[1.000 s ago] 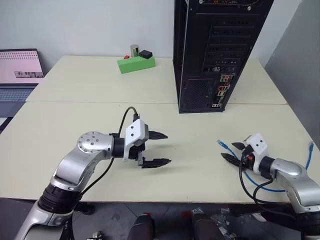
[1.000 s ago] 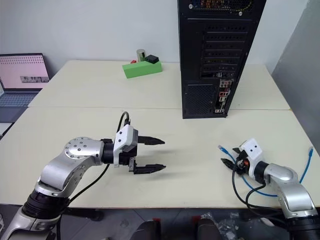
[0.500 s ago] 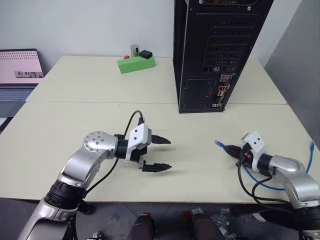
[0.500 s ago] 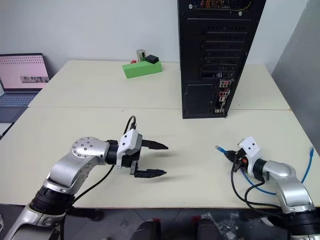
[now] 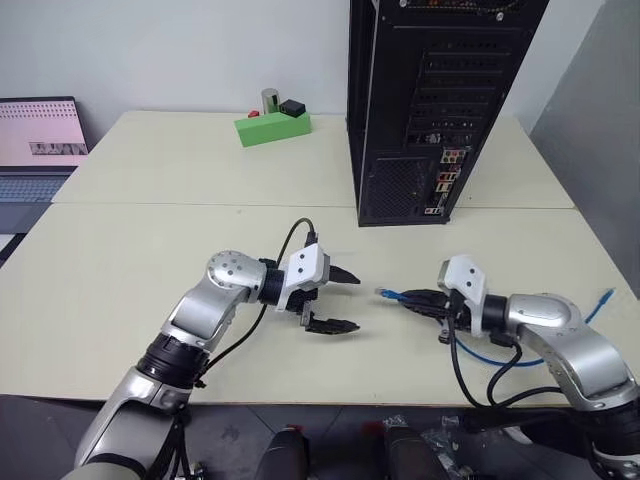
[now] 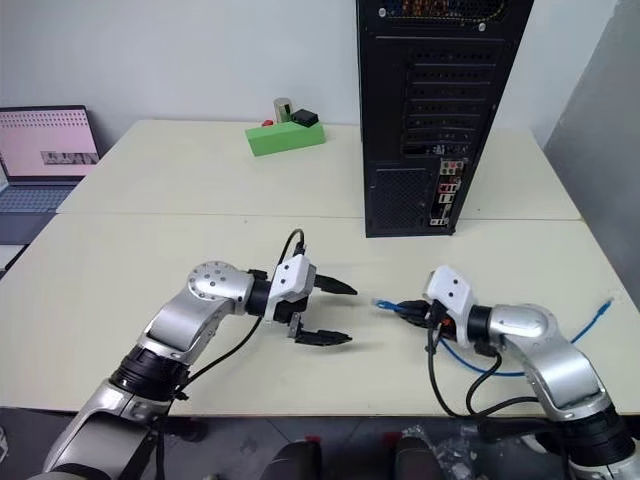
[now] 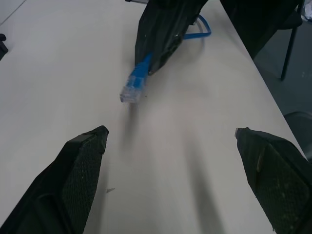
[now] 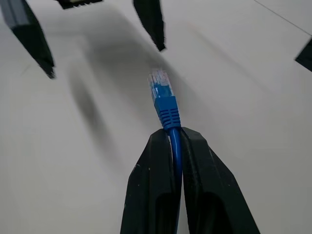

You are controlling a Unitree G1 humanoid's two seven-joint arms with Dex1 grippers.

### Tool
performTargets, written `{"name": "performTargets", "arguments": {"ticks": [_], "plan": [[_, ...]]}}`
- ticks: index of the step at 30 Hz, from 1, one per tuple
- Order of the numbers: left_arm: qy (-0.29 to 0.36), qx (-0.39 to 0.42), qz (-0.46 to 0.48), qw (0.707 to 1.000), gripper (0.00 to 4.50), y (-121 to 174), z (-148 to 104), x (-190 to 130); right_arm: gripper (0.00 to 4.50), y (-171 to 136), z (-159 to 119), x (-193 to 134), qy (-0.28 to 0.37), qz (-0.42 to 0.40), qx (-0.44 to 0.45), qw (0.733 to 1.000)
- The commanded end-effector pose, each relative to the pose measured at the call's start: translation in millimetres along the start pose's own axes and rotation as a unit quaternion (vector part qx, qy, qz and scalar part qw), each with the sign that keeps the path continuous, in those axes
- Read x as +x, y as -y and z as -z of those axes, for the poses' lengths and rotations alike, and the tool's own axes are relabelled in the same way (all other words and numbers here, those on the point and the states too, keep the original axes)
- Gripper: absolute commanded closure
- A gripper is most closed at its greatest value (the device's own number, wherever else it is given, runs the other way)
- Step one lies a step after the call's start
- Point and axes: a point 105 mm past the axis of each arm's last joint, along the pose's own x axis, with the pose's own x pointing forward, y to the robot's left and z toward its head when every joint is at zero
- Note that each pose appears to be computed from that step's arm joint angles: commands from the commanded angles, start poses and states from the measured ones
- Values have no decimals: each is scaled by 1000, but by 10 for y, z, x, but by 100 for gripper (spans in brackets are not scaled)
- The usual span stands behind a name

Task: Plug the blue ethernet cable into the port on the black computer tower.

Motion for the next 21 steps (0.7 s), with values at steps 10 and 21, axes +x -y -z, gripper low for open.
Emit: {"name": "performTargets", "arguments": {"ticks": [10,21], "plan": [[1,30,2,1000,57,-86,-72,12,450,-116,-165,111,10,-31,-32,999],[5,26,8,1000,299,-64,-90,8,450,-115,-162,127,6,-34,-41,999]]}}
